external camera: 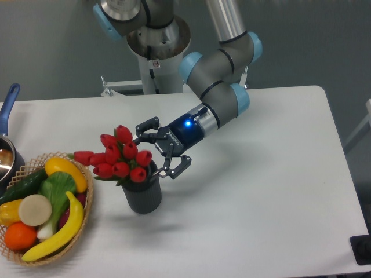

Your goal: Insert the flowers into the vase

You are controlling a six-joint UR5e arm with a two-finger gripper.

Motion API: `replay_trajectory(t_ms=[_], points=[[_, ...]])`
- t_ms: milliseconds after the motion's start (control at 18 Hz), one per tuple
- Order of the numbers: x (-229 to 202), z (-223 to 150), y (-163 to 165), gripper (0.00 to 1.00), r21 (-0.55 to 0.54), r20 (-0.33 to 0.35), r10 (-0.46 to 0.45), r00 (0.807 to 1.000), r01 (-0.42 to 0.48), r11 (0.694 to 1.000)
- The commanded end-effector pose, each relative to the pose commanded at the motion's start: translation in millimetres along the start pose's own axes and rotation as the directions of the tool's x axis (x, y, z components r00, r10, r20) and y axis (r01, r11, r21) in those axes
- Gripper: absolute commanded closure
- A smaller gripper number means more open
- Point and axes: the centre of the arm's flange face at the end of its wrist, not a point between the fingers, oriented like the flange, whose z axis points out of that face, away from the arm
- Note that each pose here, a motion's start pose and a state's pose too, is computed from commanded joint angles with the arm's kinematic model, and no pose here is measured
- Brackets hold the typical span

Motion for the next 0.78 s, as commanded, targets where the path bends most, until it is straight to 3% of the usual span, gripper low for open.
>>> replay_trajectory(t_ms=[167, 278, 444, 556, 778], points=[[-8.4, -36.4, -20.4, 0.00, -0.031, 0.070, 0.045, 0.997, -0.043, 0.999], [-12.6, -67.7, -28.4, 0.00, -0.155, 0.117, 0.085, 0.989, -0.066, 0.986], [-18.6, -117.5, -48.6, 0.00, -0.259, 0.203, 0.132, 0.970, -0.077, 0.963], [-26.5, -162.2, -61.2, 0.00, -0.307, 0.280, 0.165, 0.946, -0.075, 0.949], [-33.1, -250.4, -84.2, 0.00, -0.468, 0.404, 0.237, 0.883, -0.023, 0.884]])
